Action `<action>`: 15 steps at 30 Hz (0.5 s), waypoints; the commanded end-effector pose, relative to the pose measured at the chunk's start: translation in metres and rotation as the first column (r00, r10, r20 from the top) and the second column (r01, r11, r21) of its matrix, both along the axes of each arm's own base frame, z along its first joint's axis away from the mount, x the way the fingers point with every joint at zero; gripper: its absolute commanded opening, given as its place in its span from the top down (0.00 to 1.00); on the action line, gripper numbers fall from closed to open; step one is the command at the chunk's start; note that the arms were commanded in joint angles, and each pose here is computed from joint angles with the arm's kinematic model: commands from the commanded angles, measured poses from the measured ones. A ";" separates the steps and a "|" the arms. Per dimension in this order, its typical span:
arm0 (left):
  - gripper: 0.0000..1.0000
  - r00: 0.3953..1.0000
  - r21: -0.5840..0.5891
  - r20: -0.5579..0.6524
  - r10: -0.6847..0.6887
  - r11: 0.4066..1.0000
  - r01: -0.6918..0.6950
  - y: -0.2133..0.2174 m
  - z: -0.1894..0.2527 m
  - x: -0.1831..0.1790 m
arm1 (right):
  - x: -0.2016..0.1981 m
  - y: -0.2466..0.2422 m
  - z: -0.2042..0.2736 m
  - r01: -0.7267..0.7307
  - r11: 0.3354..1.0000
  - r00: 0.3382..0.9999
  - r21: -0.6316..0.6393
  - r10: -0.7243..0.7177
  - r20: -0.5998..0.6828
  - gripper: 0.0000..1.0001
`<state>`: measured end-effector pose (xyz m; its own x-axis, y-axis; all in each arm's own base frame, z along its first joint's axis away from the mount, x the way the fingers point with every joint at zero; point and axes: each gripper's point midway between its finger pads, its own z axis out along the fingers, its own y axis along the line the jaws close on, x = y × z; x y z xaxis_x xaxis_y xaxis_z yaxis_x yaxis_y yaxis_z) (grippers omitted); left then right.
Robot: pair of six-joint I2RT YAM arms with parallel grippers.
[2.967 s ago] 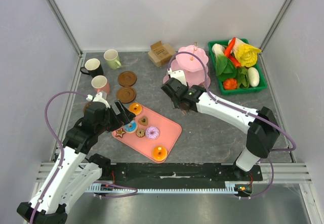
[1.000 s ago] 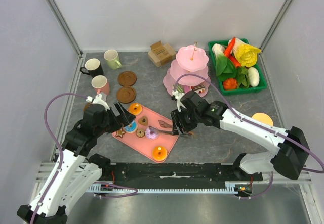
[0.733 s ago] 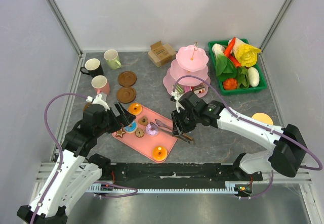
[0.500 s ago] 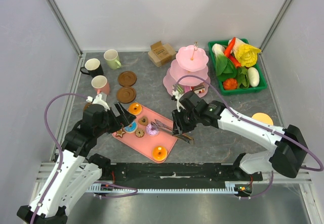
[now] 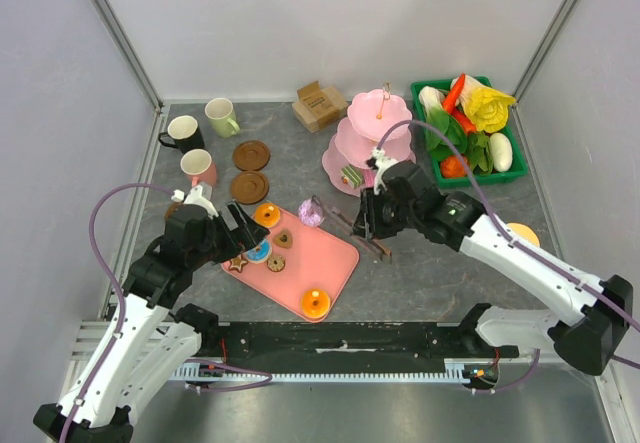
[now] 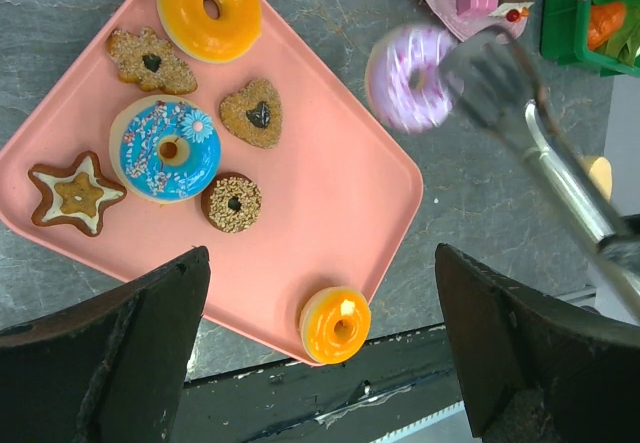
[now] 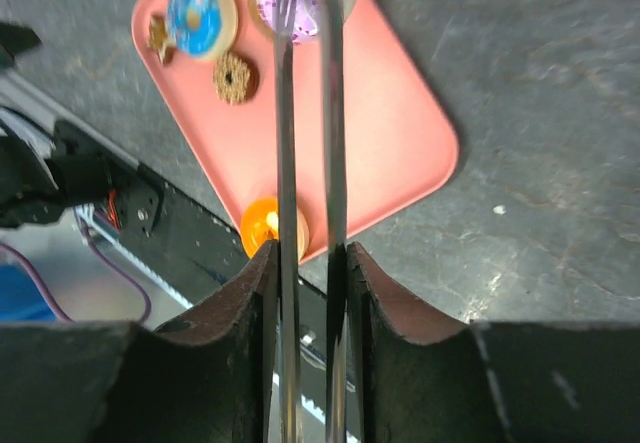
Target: Serve the afternoon tea
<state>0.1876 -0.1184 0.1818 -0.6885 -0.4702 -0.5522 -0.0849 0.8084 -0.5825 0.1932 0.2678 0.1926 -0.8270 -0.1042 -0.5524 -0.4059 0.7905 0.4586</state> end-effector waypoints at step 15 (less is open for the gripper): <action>0.01 0.998 0.008 0.052 -0.045 0.999 0.045 -0.005 0.001 0.007 | 0.039 -0.030 0.058 0.072 0.986 0.990 0.152 -0.089 0.108 0.62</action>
